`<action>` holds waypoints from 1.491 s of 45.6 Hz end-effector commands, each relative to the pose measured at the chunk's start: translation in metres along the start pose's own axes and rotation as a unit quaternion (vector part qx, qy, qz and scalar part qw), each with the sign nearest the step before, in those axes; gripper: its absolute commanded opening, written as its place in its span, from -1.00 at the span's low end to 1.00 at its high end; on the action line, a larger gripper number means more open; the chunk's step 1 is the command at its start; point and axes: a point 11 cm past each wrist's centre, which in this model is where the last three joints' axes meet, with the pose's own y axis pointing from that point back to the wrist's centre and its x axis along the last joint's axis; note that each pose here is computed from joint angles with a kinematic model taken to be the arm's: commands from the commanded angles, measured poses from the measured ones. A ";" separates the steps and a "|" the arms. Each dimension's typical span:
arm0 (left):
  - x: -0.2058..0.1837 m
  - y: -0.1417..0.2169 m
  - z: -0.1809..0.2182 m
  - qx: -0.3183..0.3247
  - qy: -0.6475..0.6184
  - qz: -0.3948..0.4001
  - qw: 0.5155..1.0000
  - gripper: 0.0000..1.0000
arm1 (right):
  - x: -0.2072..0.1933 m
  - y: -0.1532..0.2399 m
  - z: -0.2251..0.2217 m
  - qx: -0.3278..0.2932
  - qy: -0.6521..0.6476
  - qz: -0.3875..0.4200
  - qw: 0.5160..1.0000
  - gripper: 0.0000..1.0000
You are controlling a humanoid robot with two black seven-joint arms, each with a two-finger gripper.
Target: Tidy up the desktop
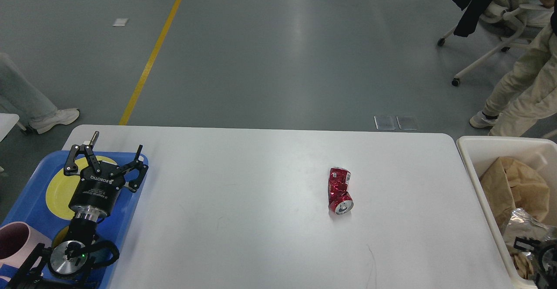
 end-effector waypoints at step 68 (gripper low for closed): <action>0.000 0.000 0.000 0.000 0.000 0.001 1.000 0.93 | 0.220 0.379 -0.183 0.222 0.261 -0.186 0.921 1.00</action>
